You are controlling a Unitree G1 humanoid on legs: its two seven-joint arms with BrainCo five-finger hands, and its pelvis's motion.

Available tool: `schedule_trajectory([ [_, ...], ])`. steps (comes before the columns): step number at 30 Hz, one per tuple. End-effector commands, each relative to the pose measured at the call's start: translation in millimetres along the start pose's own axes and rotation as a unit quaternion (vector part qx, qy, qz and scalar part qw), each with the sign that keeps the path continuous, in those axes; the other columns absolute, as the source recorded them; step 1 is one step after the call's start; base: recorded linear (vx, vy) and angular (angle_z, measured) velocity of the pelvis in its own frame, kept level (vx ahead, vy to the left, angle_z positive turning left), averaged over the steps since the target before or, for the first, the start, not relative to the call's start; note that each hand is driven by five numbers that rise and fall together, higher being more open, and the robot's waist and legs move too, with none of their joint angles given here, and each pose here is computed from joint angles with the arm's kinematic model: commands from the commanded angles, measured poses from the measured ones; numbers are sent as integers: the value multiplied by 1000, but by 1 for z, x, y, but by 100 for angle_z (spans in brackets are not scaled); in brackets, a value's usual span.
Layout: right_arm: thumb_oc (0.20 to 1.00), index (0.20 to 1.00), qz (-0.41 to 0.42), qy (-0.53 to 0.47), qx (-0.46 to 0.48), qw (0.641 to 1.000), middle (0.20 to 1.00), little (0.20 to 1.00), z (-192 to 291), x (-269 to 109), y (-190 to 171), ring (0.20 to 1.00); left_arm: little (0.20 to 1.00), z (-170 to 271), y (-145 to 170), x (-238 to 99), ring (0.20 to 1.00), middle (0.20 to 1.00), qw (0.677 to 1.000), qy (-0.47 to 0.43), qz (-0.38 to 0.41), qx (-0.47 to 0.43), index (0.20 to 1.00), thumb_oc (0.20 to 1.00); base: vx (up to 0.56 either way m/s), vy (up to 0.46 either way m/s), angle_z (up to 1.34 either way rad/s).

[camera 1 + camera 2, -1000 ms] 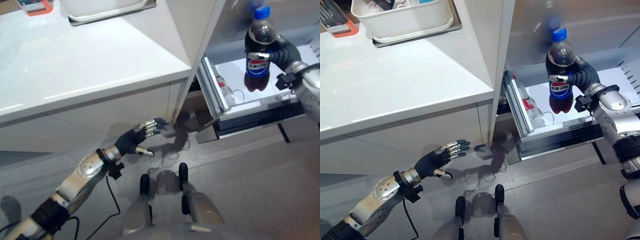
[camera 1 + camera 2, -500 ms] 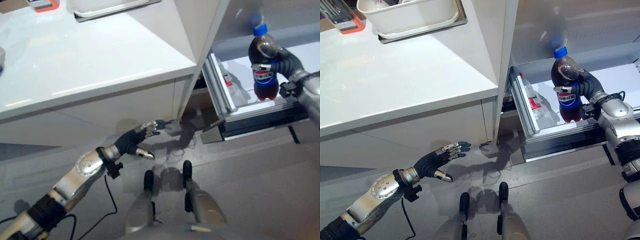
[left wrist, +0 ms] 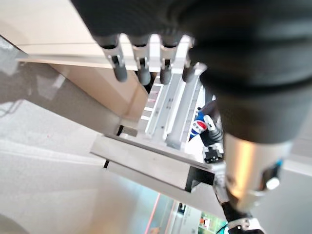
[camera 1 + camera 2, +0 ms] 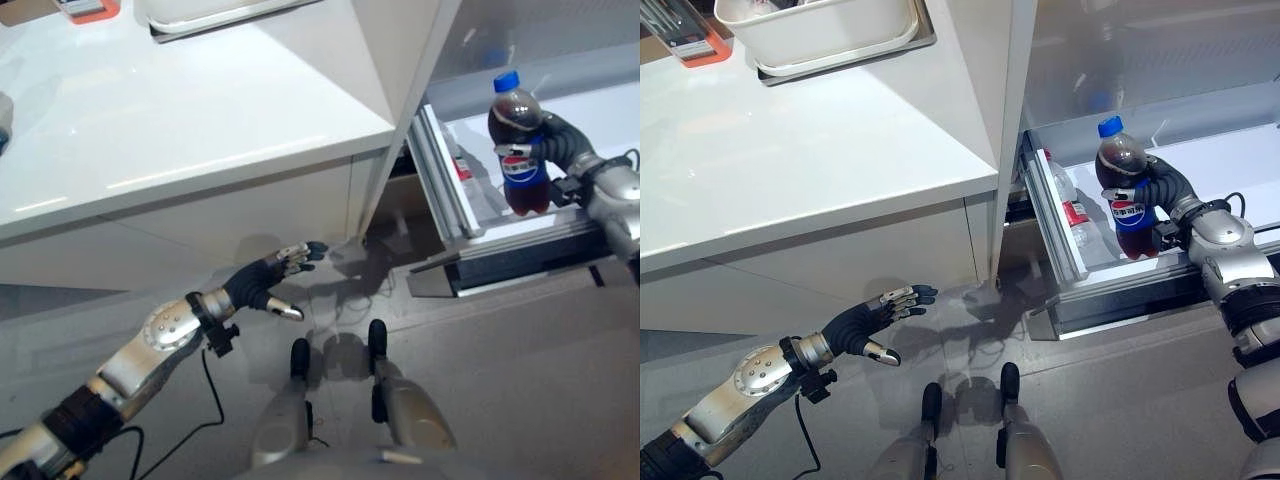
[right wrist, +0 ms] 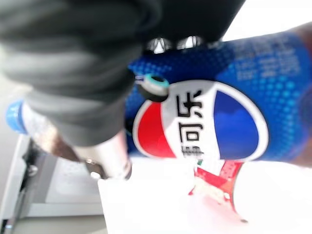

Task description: Take the drinks into the refrigerator

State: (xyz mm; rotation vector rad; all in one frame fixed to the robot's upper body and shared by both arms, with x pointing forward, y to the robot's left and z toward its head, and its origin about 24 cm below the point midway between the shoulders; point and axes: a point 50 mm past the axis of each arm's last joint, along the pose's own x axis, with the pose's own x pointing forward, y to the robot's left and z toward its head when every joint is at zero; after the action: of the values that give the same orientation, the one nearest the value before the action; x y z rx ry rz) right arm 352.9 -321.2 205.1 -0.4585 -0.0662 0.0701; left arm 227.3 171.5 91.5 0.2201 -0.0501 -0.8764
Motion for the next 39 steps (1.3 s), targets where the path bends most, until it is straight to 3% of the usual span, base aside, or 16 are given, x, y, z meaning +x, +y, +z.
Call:
schedule_trajectory([
  [1, 200, 200, -56, -49, -22, 997, 200, 200, 32, 0, -29, 200, 1000, 13, -15, 0, 1000, 1000, 998, -42, -31, 18, 1000, 1000, 0, 0, 0],
  [39, 200, 200, 14, 23, -42, 999, 200, 200, -17, -35, -15, 200, 1000, 21, -10, -5, 1000, 1000, 998, -42, -29, 47, 1000, 1000, 0, 0, 0],
])
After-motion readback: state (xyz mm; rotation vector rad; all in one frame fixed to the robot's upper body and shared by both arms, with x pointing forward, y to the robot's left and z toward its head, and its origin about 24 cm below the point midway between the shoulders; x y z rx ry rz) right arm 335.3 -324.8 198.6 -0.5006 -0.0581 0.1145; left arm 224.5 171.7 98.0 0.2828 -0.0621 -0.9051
